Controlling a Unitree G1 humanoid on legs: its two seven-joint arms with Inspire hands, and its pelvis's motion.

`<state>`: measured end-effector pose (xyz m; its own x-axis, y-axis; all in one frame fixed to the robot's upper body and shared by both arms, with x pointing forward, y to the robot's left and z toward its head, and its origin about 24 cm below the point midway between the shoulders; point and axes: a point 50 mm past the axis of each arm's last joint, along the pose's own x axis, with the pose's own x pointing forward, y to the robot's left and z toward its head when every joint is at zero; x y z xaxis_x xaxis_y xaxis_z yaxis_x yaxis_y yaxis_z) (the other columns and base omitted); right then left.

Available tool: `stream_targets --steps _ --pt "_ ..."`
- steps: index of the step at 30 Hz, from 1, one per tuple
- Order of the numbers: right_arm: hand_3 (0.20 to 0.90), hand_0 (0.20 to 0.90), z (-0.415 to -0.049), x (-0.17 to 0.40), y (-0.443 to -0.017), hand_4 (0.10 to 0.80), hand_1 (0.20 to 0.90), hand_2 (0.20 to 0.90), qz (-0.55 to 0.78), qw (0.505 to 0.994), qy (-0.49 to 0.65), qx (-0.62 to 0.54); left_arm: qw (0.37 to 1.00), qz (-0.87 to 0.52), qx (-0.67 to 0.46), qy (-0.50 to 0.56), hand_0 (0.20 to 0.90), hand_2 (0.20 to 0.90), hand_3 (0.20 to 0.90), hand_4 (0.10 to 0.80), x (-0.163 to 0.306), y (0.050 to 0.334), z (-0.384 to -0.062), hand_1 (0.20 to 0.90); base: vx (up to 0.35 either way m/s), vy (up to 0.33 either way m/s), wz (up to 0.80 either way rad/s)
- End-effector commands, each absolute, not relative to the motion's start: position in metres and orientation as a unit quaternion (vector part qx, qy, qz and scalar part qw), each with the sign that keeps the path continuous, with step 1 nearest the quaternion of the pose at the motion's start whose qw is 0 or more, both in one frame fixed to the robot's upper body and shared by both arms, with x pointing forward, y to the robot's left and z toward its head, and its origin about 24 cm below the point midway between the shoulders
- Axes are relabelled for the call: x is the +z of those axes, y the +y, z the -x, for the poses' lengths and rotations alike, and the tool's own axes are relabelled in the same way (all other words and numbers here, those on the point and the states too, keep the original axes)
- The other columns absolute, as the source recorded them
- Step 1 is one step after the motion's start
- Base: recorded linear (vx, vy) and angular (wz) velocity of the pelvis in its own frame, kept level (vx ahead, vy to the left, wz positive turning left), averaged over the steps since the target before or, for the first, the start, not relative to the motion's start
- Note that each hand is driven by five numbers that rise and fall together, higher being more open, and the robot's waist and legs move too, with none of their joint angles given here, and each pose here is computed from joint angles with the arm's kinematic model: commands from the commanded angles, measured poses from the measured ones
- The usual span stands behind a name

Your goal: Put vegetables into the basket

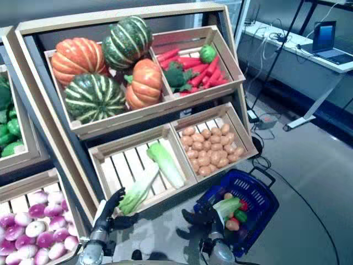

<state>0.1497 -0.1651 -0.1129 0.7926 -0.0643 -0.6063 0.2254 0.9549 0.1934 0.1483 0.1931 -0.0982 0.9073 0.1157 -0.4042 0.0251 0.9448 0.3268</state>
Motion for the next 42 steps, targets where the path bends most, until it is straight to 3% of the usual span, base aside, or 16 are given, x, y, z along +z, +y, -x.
stream_targets --steps 1,25,42 --pt "0.900 0.900 -0.197 -0.079 -0.153 0.800 0.900 0.900 -0.165 0.965 0.200 -0.030 0.984 -0.166 -0.003 0.067 0.900 0.900 0.900 0.800 -0.054 0.190 -0.204 0.900 0.000 0.000 0.00" --pt "0.900 0.900 -0.204 -0.069 -0.147 0.800 0.900 0.900 -0.170 0.971 0.164 -0.029 0.984 -0.169 -0.026 0.052 0.900 0.900 0.900 0.800 -0.050 0.181 -0.205 0.900 0.000 0.000 0.00" --pt "0.900 0.900 -0.208 -0.056 -0.151 0.800 0.900 0.900 -0.182 0.976 0.117 -0.010 0.987 -0.153 -0.010 -0.038 0.900 0.900 0.900 0.800 -0.020 0.184 -0.216 0.900 0.000 0.000 0.00"
